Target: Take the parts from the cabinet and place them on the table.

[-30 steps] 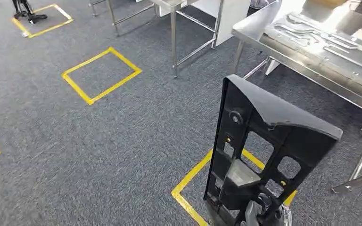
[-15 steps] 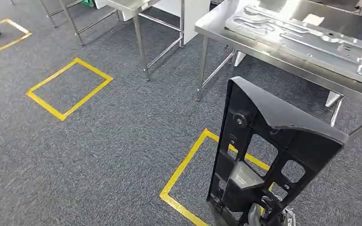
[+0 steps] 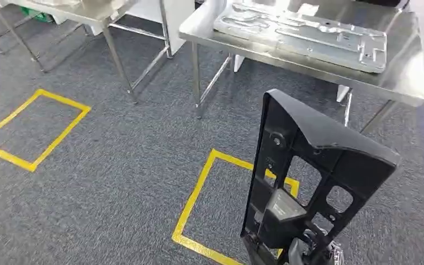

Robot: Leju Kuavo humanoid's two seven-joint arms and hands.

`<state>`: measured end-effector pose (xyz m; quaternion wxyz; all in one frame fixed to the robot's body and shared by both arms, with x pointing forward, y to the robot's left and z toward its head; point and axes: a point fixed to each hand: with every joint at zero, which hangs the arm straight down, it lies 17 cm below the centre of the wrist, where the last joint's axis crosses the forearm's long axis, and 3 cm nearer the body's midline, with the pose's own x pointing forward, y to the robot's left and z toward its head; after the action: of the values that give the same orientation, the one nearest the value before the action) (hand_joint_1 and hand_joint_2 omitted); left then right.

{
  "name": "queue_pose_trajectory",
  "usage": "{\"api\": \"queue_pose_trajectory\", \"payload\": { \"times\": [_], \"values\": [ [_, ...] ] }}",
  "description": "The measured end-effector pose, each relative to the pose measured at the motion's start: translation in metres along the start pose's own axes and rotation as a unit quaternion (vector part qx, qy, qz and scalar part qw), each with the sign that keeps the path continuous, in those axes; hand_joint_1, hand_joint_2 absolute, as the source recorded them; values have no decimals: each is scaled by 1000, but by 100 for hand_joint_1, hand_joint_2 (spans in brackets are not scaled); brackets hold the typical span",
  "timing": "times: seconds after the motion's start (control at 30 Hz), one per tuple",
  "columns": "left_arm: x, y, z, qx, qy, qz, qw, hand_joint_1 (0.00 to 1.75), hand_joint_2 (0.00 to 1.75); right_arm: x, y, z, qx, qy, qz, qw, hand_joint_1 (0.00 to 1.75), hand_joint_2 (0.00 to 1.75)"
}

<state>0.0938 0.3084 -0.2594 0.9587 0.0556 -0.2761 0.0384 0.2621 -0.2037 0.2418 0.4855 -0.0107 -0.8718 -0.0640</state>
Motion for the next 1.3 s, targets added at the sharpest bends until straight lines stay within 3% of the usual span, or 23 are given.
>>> {"api": "queue_pose_trajectory", "payload": {
  "times": [1.3],
  "values": [
    [1, -7, 1, -12, -1, 0, 1000, 0, 0, 8, 21, -10, 25, -29, 69, 997, 175, 175]
  ]
}}
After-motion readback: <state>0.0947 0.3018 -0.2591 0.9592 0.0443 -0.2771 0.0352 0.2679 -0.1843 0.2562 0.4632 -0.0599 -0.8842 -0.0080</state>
